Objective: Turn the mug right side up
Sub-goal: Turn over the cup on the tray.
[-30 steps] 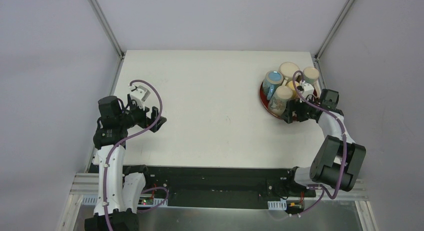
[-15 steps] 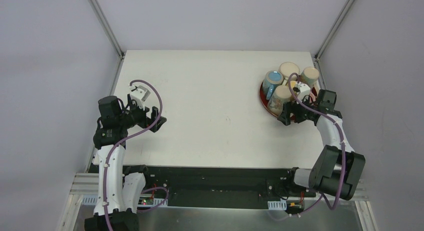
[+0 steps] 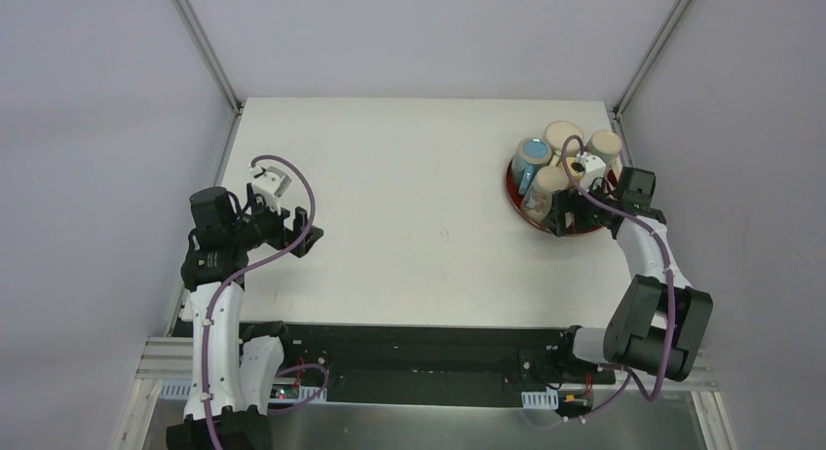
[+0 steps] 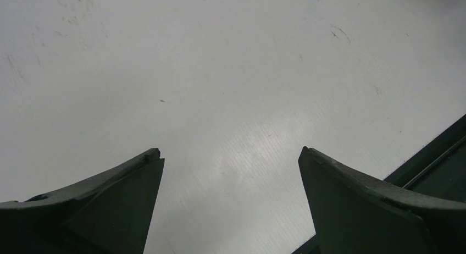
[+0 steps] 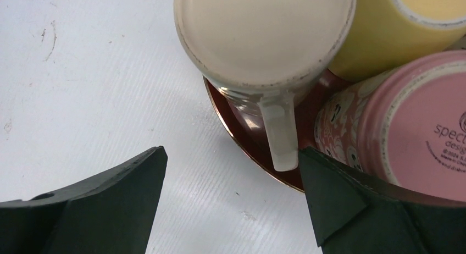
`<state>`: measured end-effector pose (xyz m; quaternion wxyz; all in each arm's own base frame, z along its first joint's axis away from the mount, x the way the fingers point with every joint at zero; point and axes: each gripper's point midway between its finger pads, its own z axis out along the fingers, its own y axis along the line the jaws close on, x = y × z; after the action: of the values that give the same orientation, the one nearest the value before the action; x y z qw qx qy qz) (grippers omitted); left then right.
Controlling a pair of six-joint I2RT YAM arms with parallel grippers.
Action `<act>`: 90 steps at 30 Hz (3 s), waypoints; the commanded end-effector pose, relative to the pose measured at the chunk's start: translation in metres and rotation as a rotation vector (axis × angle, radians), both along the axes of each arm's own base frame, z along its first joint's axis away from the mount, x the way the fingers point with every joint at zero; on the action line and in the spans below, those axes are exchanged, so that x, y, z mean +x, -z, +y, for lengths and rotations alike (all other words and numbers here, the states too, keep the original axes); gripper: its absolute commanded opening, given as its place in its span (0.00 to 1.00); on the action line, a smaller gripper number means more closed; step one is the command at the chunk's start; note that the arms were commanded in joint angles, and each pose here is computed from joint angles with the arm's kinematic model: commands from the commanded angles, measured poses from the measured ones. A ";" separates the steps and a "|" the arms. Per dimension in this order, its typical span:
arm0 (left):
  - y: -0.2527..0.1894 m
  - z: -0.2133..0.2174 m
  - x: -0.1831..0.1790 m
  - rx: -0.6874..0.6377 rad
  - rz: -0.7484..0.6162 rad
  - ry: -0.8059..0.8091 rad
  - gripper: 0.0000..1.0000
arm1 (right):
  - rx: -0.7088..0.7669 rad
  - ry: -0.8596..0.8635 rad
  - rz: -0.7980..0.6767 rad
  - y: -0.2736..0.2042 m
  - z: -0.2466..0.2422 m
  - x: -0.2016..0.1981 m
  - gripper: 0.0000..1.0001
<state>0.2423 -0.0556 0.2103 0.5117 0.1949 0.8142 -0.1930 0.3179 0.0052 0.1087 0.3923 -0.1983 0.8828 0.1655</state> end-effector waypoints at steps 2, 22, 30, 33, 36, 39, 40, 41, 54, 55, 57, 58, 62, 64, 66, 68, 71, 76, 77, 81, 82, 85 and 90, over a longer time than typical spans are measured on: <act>-0.007 -0.003 0.001 -0.006 -0.048 0.035 1.00 | -0.019 -0.041 -0.061 -0.014 0.006 0.021 0.99; -0.005 -0.003 0.001 -0.009 -0.046 0.043 1.00 | -0.128 -0.061 -0.024 -0.005 0.007 0.023 0.79; -0.005 -0.002 0.000 -0.008 -0.050 0.038 1.00 | -0.174 -0.038 0.029 -0.005 0.000 0.037 0.65; -0.006 -0.002 0.000 -0.008 -0.052 0.038 1.00 | -0.207 -0.040 0.039 -0.001 -0.002 0.037 0.64; -0.005 -0.002 0.000 -0.010 -0.049 0.038 1.00 | -0.237 -0.052 0.043 0.003 -0.001 0.038 0.62; -0.005 -0.002 0.000 -0.009 -0.049 0.040 1.00 | -0.252 -0.061 0.048 0.007 -0.001 0.037 0.60; -0.005 -0.002 0.000 -0.009 -0.049 0.039 1.00 | -0.258 -0.063 0.048 0.007 0.000 0.037 0.59; -0.005 -0.002 0.000 -0.009 -0.050 0.040 1.00 | -0.265 -0.067 0.050 0.009 0.000 0.037 0.58; -0.005 -0.002 0.001 -0.013 -0.045 0.038 1.00 | -0.302 -0.087 0.077 0.020 0.000 0.038 0.51; -0.004 -0.002 0.001 -0.012 -0.045 0.039 1.00 | -0.302 -0.088 0.076 0.020 0.001 0.038 0.50; -0.005 -0.002 0.001 -0.012 -0.044 0.039 1.00 | -0.304 -0.089 0.073 0.020 0.002 0.039 0.48; -0.004 -0.002 0.001 -0.013 -0.042 0.037 1.00 | -0.305 -0.089 0.073 0.021 0.002 0.039 0.47; -0.004 -0.002 0.001 -0.013 -0.041 0.038 1.00 | -0.316 -0.088 0.069 0.021 0.003 0.041 0.43; -0.004 -0.001 0.001 -0.013 -0.043 0.038 1.00 | -0.324 -0.088 0.069 0.022 0.003 0.042 0.40; -0.004 -0.001 0.001 -0.013 -0.040 0.037 1.00 | -0.325 -0.086 0.066 0.022 0.004 0.042 0.38; -0.004 -0.001 0.001 -0.014 -0.041 0.037 1.00 | -0.324 -0.086 0.060 0.023 0.005 0.042 0.35; -0.004 -0.001 0.002 -0.013 -0.041 0.038 1.00 | -0.334 -0.081 0.046 0.022 0.006 0.043 0.30; -0.004 -0.001 0.001 -0.014 -0.041 0.036 1.00 | -0.349 -0.069 0.030 0.023 0.007 0.043 0.16; -0.004 -0.001 0.002 -0.012 -0.042 0.037 1.00 | -0.353 -0.064 0.026 0.023 0.007 0.043 0.13; -0.004 -0.002 0.001 -0.014 -0.043 0.039 1.00 | -0.370 -0.040 -0.004 0.019 0.005 0.044 0.00; -0.004 -0.002 0.001 -0.013 -0.044 0.039 1.00 | -0.374 -0.033 -0.009 0.019 0.004 0.044 0.00; -0.005 -0.002 0.001 -0.013 -0.046 0.038 1.00 | -0.378 -0.018 -0.039 0.011 0.003 0.043 0.00; -0.006 -0.002 0.000 -0.012 -0.050 0.038 1.00 | -0.367 0.000 -0.094 -0.005 0.004 0.038 0.00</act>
<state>0.2419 -0.0550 0.2083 0.5121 0.1925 0.8127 -0.2006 0.3498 0.0056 0.0821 0.3386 -0.2762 0.8995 0.0040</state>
